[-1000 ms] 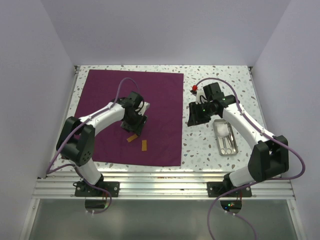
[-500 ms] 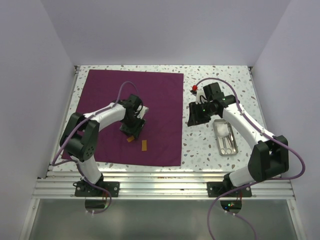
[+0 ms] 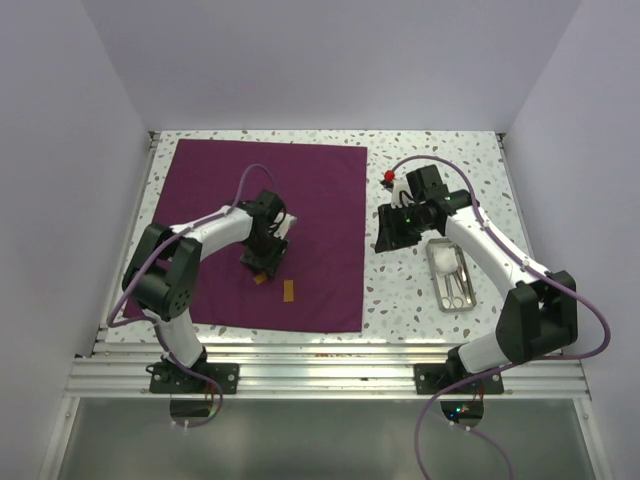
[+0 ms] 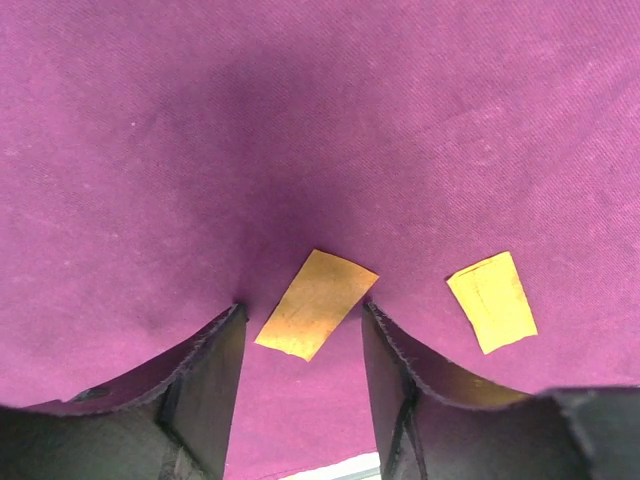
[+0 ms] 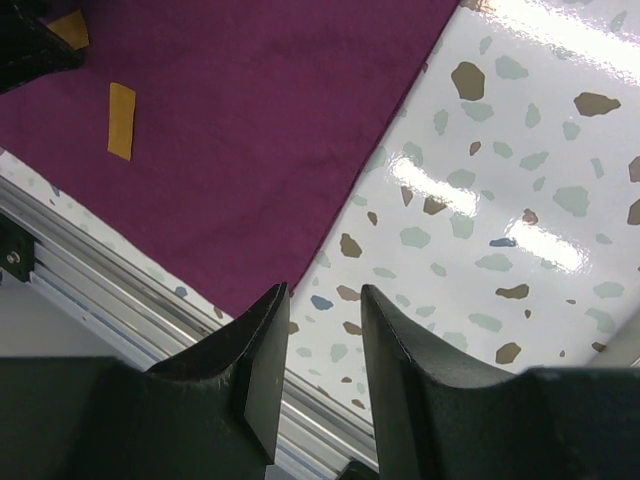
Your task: Prepare the surgical pack
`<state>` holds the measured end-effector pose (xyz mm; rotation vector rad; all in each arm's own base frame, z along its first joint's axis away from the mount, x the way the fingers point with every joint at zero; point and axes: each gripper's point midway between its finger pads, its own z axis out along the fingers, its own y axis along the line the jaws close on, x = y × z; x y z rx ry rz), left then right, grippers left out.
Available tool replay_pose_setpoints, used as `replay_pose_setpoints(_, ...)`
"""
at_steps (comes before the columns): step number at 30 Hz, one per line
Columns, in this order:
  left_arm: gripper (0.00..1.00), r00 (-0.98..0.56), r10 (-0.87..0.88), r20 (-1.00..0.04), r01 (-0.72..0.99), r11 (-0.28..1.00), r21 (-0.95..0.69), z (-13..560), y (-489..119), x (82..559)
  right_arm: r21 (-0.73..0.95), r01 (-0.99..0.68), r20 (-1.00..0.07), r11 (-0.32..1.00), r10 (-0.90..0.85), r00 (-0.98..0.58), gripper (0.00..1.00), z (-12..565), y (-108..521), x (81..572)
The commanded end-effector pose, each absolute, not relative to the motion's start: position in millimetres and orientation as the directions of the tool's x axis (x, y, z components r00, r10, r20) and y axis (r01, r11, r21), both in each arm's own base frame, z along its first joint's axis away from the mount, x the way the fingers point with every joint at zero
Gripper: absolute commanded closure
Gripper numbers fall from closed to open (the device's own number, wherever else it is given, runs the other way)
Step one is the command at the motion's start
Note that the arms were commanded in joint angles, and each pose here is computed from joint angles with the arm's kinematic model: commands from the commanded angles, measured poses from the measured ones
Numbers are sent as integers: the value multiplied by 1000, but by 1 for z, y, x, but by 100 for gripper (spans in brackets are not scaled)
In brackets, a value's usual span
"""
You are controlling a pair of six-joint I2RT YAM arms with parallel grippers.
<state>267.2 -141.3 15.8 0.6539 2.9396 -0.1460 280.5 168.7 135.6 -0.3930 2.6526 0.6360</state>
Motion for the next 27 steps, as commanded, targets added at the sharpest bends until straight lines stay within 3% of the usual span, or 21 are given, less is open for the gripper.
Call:
replay_pose_setpoints(1, 48, -896, 416, -153, 428, 903, -51, 11, -138, 272, 398, -379, -460, 836, -176, -871, 61, 146, 177, 286)
replay_pose_setpoints(15, 62, -904, 399, -155, 410, 911, -42, 13, -136, 271, 404, -377, -454, 833, -176, -874, 62, 144, 178, 285)
replay_pose_setpoints(27, 62, -913, 359, -195, 373, 927, -38, 38, -139, 278, 426, -375, -446, 823, -170, -879, 62, 145, 183, 285)
